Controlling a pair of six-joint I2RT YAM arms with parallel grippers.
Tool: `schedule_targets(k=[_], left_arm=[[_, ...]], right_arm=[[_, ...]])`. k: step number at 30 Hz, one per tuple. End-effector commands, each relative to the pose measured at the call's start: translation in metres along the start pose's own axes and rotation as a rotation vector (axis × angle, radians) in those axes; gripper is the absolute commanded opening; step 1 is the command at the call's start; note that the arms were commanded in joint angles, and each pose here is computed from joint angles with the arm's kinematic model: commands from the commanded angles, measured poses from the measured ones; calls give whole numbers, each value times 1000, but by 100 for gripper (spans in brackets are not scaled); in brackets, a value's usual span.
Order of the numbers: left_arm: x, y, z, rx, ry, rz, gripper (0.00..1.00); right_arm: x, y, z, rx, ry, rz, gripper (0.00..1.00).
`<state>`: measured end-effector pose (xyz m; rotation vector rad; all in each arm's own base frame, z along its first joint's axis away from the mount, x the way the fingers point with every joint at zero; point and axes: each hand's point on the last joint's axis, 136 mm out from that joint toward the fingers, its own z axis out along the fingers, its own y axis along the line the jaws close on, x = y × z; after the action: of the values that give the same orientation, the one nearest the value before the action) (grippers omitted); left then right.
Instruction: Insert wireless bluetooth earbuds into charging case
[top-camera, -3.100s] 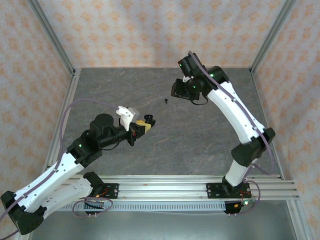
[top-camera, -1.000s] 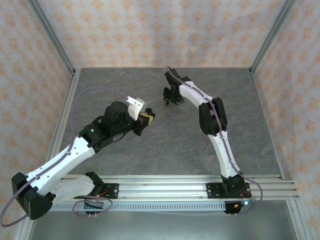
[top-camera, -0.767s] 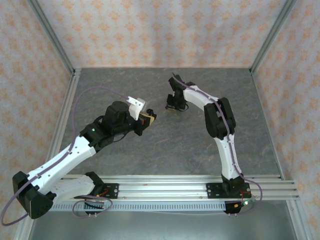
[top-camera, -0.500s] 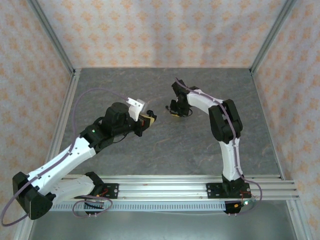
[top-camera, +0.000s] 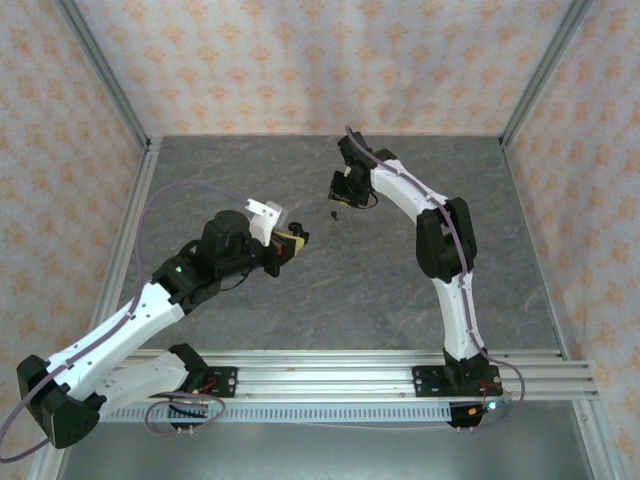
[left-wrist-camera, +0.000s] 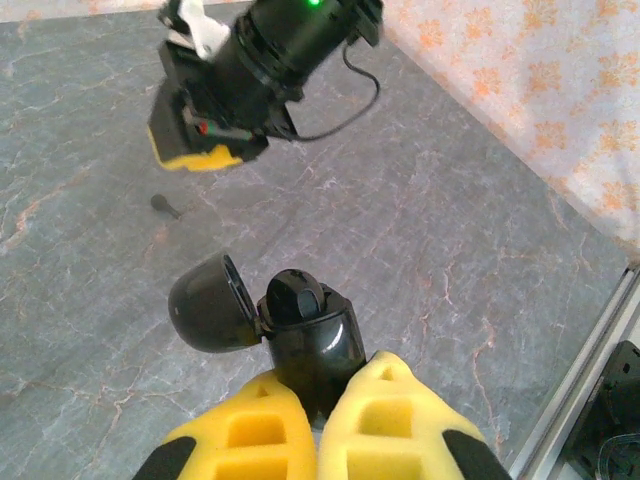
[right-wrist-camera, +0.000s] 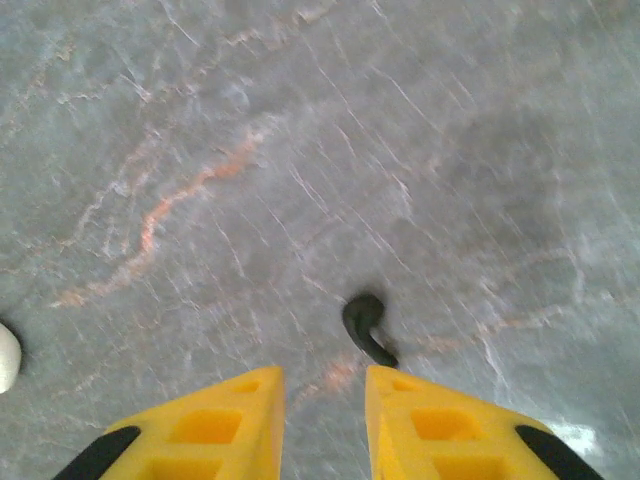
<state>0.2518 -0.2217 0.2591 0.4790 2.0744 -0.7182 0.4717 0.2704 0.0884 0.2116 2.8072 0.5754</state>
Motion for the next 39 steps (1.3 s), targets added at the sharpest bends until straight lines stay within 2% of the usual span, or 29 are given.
schedule_targets(k=[1, 5, 12, 28, 39], left_arm=[[-6, 7, -4, -33, -42, -10, 0], [-5, 8, -2, -40, -37, -5, 0], [-3, 11, -1, -55, -25, 16, 0], [2, 10, 6, -46, 34, 72, 0], [5, 10, 4, -37, 36, 57, 0]], right_arm=[[19, -14, 23, 65, 114, -43, 29], [18, -15, 33, 87, 164, -83, 34], [15, -18, 42, 112, 175, -116, 39], [33, -25, 53, 216, 213, -191, 40], [21, -22, 58, 231, 172, -176, 38]])
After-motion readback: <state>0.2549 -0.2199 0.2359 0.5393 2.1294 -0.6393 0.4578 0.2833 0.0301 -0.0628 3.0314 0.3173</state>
